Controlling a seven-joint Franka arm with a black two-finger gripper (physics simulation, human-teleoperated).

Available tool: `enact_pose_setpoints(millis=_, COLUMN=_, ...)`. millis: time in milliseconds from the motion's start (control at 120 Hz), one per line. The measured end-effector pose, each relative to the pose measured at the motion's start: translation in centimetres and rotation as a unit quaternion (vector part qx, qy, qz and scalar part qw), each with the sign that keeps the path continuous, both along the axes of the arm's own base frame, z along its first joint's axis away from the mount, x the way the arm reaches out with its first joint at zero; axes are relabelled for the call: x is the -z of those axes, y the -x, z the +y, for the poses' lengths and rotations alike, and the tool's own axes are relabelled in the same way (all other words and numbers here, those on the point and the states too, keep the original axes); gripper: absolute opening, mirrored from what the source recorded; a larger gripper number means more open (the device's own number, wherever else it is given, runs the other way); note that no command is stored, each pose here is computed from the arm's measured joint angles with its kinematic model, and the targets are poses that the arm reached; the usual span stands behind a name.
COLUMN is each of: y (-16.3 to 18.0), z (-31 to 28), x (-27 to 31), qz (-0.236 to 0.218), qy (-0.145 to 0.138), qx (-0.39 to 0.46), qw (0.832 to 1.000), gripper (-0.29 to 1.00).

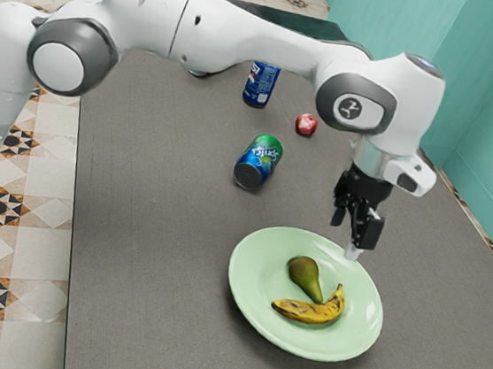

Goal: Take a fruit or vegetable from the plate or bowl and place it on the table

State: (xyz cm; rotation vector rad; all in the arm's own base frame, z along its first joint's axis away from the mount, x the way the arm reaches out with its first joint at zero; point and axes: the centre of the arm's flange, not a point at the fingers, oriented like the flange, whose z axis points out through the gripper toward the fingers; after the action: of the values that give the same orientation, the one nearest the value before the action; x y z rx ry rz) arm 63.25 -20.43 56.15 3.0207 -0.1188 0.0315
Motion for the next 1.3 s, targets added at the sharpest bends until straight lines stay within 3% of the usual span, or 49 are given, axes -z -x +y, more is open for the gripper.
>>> enact_pose_setpoints(millis=100, y=0.2, z=-0.7, x=1.6, qz=0.002, qy=-0.014, qx=0.013, qw=1.000, gripper=0.70)
enact_pose_setpoints(millis=242, y=2.4, z=-7.0, x=1.8, qz=-0.042, qy=-0.094, qx=0.108, qw=0.989, gripper=0.70)
enact_pose_setpoints(millis=367, y=1.8, z=-5.8, x=1.3, qz=-0.062, qy=-0.122, qx=0.112, qw=0.984, gripper=0.70)
enact_pose_setpoints(millis=417, y=0.8, z=-3.6, x=1.2, qz=-0.054, qy=-0.103, qx=0.091, qw=0.989, gripper=0.70)
enact_pose_setpoints(millis=500, y=-0.9, z=-0.1, x=2.8, qz=-0.023, qy=-0.031, qx=0.041, qw=0.998, gripper=0.70)
enact_pose_setpoints(millis=550, y=-1.2, z=0.1, x=3.1, qz=-0.018, qy=-0.009, qx=0.033, qw=0.999, gripper=0.70)
enact_pose_setpoints(millis=717, y=-1.2, z=-1.4, x=3.5, qz=-0.027, qy=-0.004, qx=0.049, qw=0.998, gripper=0.70)
enact_pose_setpoints(millis=917, y=-0.2, z=-3.6, x=5.6, qz=-0.002, qy=0.037, qx=0.057, qw=0.998, gripper=0.70)
enact_pose_setpoints(millis=967, y=0.5, z=-5.3, x=6.0, qz=-0.009, qy=0.020, qx=0.075, qw=0.997, gripper=0.70)
enact_pose_setpoints(millis=1050, y=1.2, z=-7.1, x=6.4, qz=-0.036, qy=-0.048, qx=0.110, qw=0.992, gripper=0.70)
enact_pose_setpoints(millis=1117, y=1.2, z=-7.1, x=6.4, qz=-0.053, qy=-0.082, qx=0.120, qw=0.988, gripper=0.70)
enact_pose_setpoints(millis=1183, y=1.2, z=-7.3, x=6.1, qz=-0.067, qy=-0.104, qx=0.127, qw=0.984, gripper=0.70)
enact_pose_setpoints(millis=1300, y=1.9, z=-8.9, x=5.5, qz=-0.082, qy=-0.117, qx=0.142, qw=0.980, gripper=0.70)
